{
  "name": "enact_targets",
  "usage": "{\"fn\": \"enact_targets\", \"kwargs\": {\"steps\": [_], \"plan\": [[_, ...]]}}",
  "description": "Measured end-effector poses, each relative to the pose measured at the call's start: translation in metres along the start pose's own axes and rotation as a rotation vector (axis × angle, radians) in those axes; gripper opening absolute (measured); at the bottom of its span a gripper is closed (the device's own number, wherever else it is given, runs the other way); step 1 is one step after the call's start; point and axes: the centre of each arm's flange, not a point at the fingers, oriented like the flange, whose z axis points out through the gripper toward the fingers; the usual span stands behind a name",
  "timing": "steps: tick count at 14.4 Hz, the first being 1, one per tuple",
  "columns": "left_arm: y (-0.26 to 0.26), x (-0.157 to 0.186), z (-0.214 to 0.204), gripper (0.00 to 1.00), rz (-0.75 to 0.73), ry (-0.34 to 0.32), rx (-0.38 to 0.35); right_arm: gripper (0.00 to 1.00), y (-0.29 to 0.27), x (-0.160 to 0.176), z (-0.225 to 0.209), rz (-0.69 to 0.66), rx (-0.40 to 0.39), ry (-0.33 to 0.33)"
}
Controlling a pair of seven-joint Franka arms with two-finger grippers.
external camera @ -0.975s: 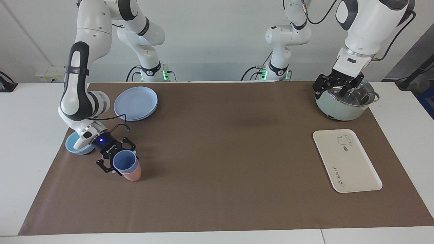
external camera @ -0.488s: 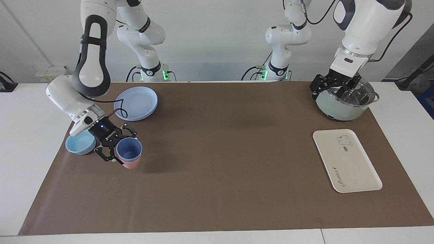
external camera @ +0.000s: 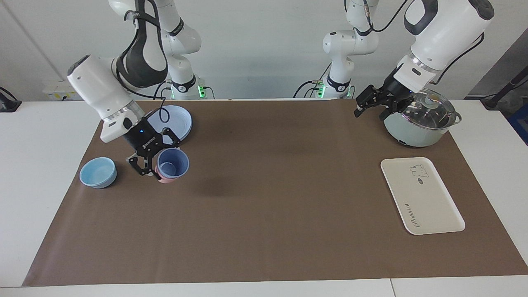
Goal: Place cup on tray
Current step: 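Lift the blue cup with the right gripper toward the left gripper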
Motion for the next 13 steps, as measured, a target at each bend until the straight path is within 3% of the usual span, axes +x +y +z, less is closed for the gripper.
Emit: {"fn": "enact_targets", "kwargs": {"steps": [3,5,6,10,13], "plan": [[0.041,0.012,0.063,0.87,-0.133,-0.005,-0.124,0.87,-0.036,0.032,0.008,-0.053,-0.035,-0.08],[0.067,0.014,0.091,0.79,-0.19,0.025,-0.195,0.87,-0.063,0.051,0.015,-0.087,-0.061,-0.142],[0.08,0.012,0.1,0.69,-0.212,0.051,-0.217,0.87,-0.074,0.058,0.016,-0.098,-0.068,-0.164],[0.12,-0.006,0.126,0.61,-0.244,0.094,-0.255,0.87,-0.093,0.07,0.018,-0.135,-0.082,-0.211],[0.144,-0.024,0.153,0.6,-0.231,0.076,-0.254,0.87,-0.099,0.072,0.02,-0.163,-0.091,-0.241]]}}
